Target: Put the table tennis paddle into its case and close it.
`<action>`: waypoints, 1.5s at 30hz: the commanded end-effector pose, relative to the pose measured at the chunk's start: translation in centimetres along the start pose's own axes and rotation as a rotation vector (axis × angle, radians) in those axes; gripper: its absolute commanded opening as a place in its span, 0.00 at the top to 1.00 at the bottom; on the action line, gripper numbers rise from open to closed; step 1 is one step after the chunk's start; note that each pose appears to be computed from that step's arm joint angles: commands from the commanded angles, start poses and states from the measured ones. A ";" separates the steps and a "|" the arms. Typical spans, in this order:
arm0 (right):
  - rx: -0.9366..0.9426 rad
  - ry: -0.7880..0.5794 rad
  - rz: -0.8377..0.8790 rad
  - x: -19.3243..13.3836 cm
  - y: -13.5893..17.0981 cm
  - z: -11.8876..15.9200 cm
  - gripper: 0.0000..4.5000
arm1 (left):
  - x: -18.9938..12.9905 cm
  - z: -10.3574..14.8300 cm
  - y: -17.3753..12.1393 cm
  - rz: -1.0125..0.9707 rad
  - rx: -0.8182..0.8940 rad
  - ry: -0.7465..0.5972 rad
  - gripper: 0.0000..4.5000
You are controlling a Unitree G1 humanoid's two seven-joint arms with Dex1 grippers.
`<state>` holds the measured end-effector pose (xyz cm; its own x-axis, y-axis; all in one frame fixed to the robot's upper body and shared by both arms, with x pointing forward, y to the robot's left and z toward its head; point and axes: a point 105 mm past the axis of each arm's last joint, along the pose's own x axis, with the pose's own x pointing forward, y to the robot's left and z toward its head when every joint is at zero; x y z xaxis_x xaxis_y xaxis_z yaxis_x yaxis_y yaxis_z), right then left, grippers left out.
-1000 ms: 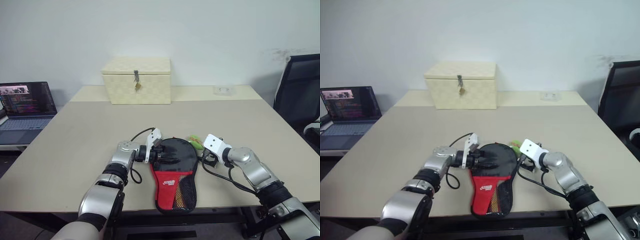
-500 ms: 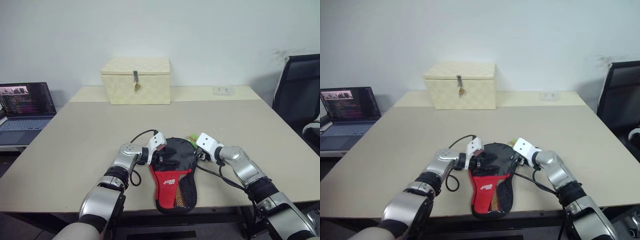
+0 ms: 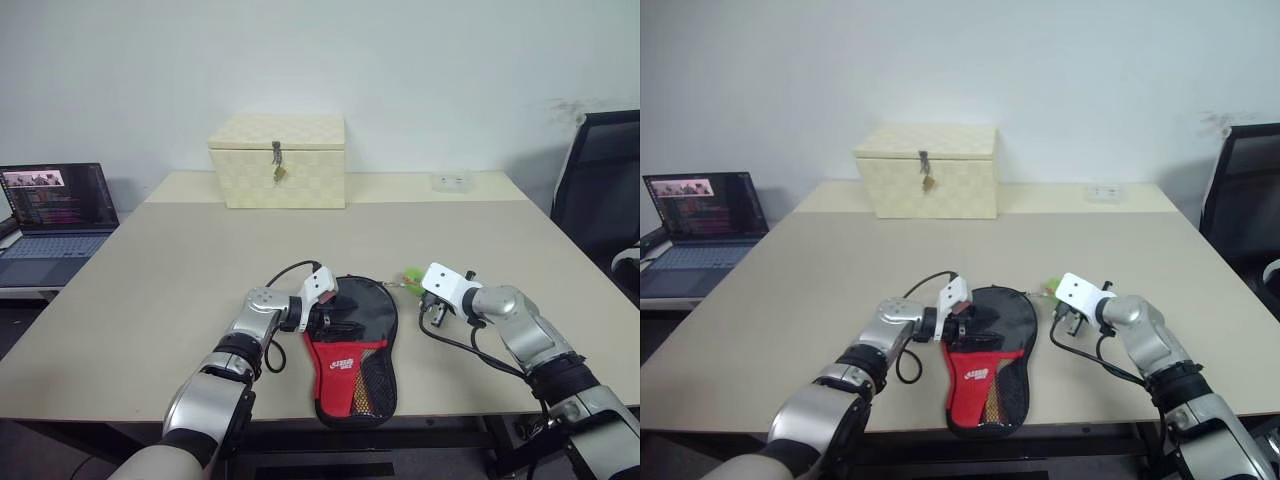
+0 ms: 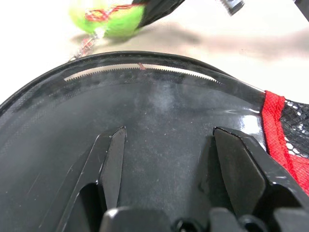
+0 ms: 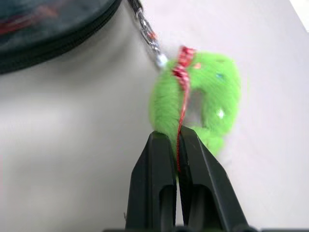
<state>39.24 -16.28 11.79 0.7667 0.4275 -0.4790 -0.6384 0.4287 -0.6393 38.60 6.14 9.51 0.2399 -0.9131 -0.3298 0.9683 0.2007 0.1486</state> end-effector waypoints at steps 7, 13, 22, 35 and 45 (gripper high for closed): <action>-0.097 -0.002 0.171 -6.3 3.0 0.7 0.99 | 1.1 -0.9 -1.1 -0.058 -0.049 0.026 0.30; -0.088 -0.016 0.284 -8.5 5.7 1.9 0.99 | 1.7 -1.1 -1.4 -0.059 -0.052 0.038 0.30; -0.099 -0.008 0.558 -12.6 10.8 2.8 0.99 | 2.4 -0.7 -1.3 -0.051 -0.048 0.043 0.30; -0.012 -0.026 0.765 -16.2 16.0 4.3 0.99 | 4.0 0.6 -0.9 -0.006 -0.037 0.027 0.30; 0.120 -0.117 0.869 -17.4 18.5 6.4 0.99 | 5.7 1.3 -1.5 -0.023 -0.004 0.040 0.30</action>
<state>14.93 -11.76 11.71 0.0596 0.6849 -0.7262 -0.9982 0.0487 -0.0360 38.70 0.65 9.24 0.2313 -0.9089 -0.3469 0.9708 0.1927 0.1426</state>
